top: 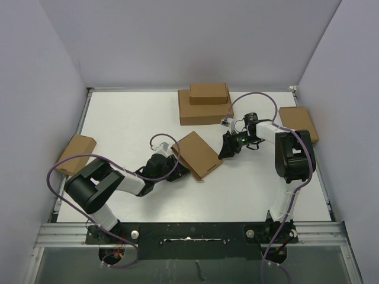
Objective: Fold the paper box
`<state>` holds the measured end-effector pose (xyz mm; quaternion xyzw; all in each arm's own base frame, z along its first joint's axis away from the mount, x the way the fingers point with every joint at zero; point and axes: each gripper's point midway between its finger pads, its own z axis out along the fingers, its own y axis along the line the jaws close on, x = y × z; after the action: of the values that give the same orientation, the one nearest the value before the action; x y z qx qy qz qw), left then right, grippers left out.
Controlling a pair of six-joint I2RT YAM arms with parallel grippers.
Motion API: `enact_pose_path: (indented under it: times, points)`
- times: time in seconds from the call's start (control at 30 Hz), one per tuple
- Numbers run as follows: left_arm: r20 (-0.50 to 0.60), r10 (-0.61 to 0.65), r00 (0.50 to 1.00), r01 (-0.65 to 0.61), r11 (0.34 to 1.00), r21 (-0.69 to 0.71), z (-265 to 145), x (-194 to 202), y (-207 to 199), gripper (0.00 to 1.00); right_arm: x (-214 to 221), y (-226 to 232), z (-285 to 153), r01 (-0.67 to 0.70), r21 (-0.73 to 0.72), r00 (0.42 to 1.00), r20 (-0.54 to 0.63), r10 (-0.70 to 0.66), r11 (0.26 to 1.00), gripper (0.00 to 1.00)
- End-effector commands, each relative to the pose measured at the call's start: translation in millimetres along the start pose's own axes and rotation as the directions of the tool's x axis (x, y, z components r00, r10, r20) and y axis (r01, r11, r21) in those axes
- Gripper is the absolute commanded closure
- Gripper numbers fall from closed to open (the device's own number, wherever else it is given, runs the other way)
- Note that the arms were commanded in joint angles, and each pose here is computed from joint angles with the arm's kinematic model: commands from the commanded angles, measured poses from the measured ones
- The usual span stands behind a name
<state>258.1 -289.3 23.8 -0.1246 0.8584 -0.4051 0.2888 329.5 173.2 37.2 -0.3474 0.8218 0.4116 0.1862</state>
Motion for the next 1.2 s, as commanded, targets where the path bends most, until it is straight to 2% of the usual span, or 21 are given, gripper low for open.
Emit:
enact_pose_path:
  times: [0.0, 0.47, 0.7, 0.87, 1.0, 1.07, 1.17]
  points:
    - [-0.038, 0.005, 0.999, -0.009, 0.993, -0.114, -1, 10, 35, 0.73, -10, -7, -3, 0.02, 0.025, 1.0, 0.004, -0.02, 0.999, 0.62]
    - [-0.052, 0.006, 0.999, -0.012, 0.995, -0.104, 1, 8, 33, 0.78, -10, -8, -3, 0.024, 0.03, 1.0, -0.004, -0.024, 0.999, 0.63]
    - [-0.048, 0.016, 0.999, -0.018, 0.999, -0.039, -1, 3, 12, 0.69, -21, -1, -10, 0.066, 0.035, 0.998, 0.023, -0.067, 0.997, 0.59]
    - [-0.026, 0.031, 0.999, -0.031, 0.999, 0.006, -13, -7, -7, 0.63, -39, 8, -28, 0.149, 0.077, 0.986, 0.06, -0.154, 0.986, 0.51]
    - [0.017, 0.066, 0.998, -0.066, 0.998, -0.004, -30, -26, -11, 0.59, -52, 18, -46, 0.232, 0.126, 0.966, 0.082, -0.244, 0.964, 0.48]
    - [0.04, 0.093, 0.995, -0.092, 0.996, -0.011, -40, -42, -8, 0.57, -58, 27, -55, 0.289, 0.14, 0.948, 0.095, -0.303, 0.947, 0.48]
    - [0.097, 0.133, 0.986, -0.135, 0.991, 0.012, -56, -77, -8, 0.52, -63, 57, -61, 0.417, 0.082, 0.892, 0.155, -0.425, 0.905, 0.48]
